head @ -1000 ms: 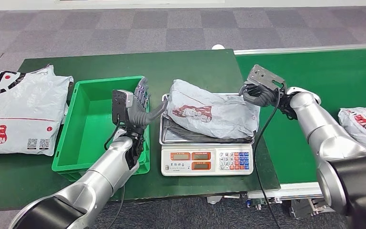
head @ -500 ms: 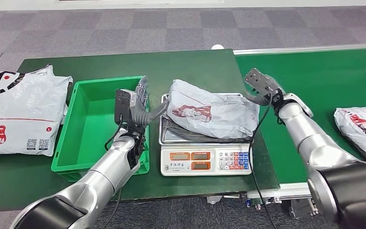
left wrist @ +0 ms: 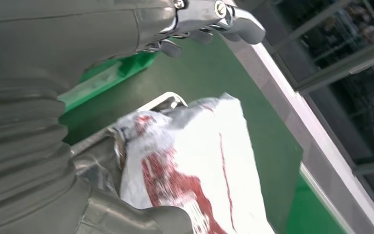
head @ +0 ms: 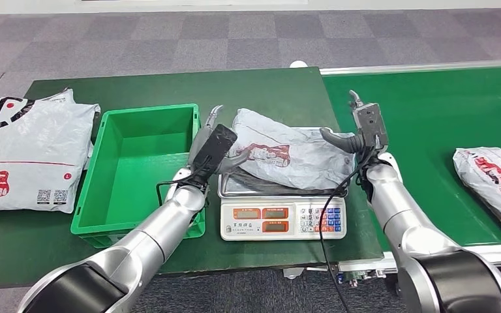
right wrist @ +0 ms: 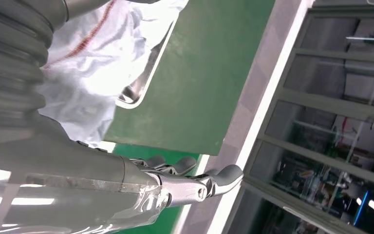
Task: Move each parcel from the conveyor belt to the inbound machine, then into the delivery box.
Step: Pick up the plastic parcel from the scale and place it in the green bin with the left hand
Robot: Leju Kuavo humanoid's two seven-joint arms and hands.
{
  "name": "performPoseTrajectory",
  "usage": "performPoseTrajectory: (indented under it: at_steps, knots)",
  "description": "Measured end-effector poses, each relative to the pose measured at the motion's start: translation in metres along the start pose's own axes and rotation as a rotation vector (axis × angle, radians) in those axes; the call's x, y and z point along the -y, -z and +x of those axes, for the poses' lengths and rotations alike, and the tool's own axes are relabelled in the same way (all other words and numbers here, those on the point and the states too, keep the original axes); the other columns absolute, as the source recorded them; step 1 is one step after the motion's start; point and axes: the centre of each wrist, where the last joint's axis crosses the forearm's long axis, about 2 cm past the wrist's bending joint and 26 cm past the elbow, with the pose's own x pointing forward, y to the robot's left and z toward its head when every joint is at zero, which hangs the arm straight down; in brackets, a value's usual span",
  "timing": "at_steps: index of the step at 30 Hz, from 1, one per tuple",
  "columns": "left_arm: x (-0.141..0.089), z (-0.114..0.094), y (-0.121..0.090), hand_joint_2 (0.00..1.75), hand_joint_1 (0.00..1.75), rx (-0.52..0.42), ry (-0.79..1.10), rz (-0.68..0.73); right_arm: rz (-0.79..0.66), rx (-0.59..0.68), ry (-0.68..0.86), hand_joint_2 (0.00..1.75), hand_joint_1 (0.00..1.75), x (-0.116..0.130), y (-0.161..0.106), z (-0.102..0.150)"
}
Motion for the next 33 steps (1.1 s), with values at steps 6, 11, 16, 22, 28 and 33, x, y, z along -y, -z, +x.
performPoseTrajectory:
  at_steps: [6,11,16,22,28,33]
  knots:
    - [0.007,0.01,0.004,1.75,0.0,-0.012,0.171,-0.114,-0.038,0.029,0.061,1.75,0.0,-0.007,-0.012,-0.009]
    - [0.018,0.021,0.005,1.75,0.0,-0.034,0.453,-0.288,-0.036,0.094,0.109,1.75,0.0,-0.019,-0.022,-0.008]
    - [0.028,0.031,0.006,1.75,0.0,-0.023,0.636,-0.415,-0.02,0.138,0.151,1.75,0.0,-0.03,-0.024,0.005]
    - [0.038,0.038,0.004,1.75,0.0,-0.003,0.76,-0.486,-0.009,0.179,0.179,1.75,0.0,-0.034,-0.022,0.019]
    - [0.043,0.039,0.002,1.75,0.0,0.023,0.809,-0.511,-0.01,0.203,0.185,1.75,0.0,-0.034,-0.021,0.025]
    - [0.043,0.04,0.001,1.75,0.0,0.031,0.823,-0.517,-0.01,0.209,0.186,1.75,0.0,-0.034,-0.021,0.026]
